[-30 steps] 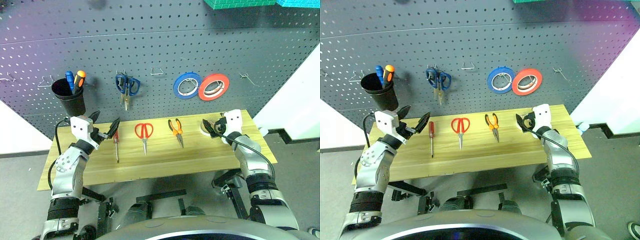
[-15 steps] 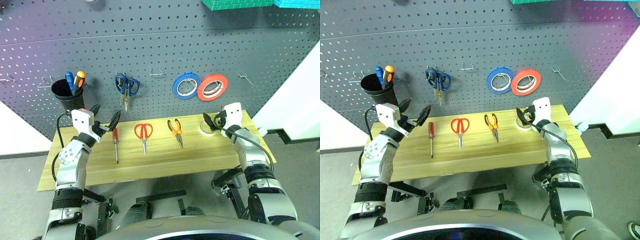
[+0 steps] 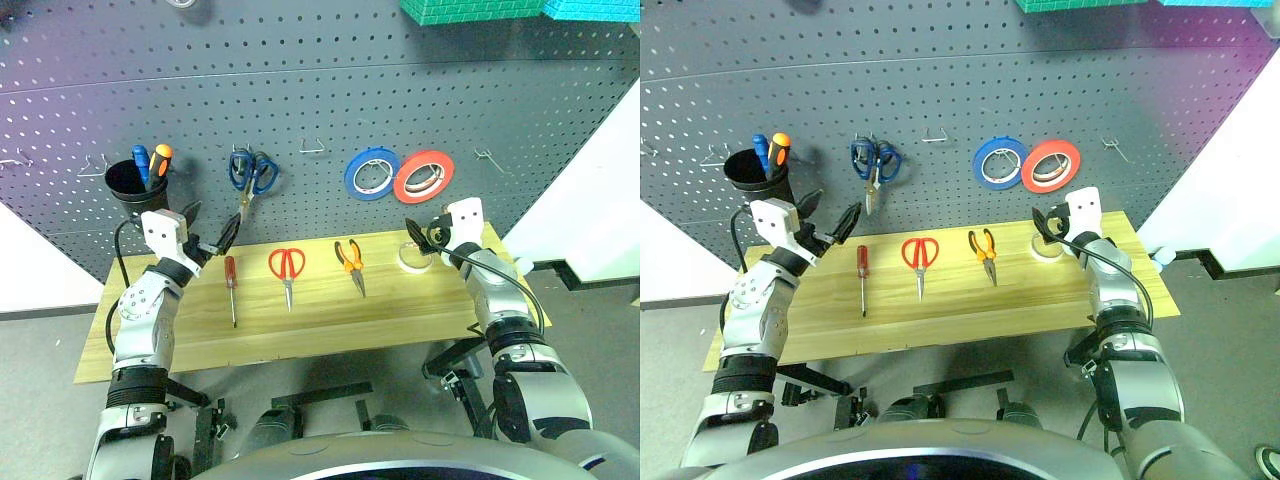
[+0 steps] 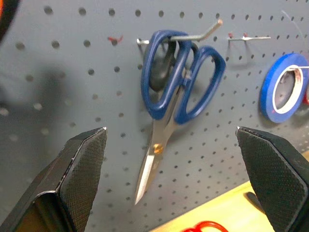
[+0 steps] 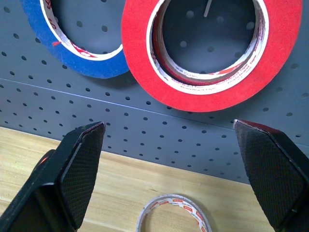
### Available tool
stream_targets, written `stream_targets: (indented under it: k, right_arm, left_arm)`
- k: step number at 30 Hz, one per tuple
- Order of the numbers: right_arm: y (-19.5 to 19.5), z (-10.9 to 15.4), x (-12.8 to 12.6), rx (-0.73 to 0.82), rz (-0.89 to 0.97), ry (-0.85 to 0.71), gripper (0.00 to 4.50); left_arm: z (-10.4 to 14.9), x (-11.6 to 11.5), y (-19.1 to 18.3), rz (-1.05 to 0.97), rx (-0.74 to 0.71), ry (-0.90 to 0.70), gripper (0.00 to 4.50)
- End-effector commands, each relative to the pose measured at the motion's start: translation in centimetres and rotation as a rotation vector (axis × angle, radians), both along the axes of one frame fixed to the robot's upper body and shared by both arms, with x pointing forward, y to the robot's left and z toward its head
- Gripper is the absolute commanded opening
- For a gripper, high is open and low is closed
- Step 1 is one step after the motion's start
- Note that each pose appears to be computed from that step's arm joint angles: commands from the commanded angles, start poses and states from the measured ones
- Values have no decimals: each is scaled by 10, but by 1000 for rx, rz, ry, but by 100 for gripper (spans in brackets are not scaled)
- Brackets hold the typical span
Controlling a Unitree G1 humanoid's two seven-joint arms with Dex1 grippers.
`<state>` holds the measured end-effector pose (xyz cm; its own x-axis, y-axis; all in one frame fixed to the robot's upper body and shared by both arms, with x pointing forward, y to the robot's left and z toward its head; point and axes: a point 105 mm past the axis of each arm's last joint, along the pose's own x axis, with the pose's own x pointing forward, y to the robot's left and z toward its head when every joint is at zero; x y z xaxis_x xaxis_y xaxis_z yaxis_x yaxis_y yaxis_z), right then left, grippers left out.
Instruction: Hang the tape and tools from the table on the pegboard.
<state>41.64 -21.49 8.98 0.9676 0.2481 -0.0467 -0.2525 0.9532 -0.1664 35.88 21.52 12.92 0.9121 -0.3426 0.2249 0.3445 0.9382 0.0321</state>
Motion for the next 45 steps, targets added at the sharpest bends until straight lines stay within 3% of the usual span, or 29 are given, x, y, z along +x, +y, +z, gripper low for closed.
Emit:
stream_targets:
  k: [1,11,16,20,25,36,45]
  right_arm:
    - [-5,17,2,-10,-2,-57,450]
    - [-12,20,2,-30,-12,-62,450]
    - [-8,20,2,-43,5,-63,450]
    - [-7,18,3,-40,10,-54,450]
    - [-3,15,1,-45,33,-43,450]
    - [3,5,-4,-105,97,-2,450]
    - [3,-1,-8,-133,120,29,450]
  left_arm:
    - [14,-3,4,3,14,-46,447]
    - [15,-1,3,-82,6,-7,447]
    - [9,-9,-26,-305,-34,100,447]
    - [-1,-29,-52,-544,54,230,447]
    - [6,-26,-50,-601,42,288,447]
    - [8,-46,-53,-807,141,391,447]
    - [12,-28,-21,-744,186,345,447]
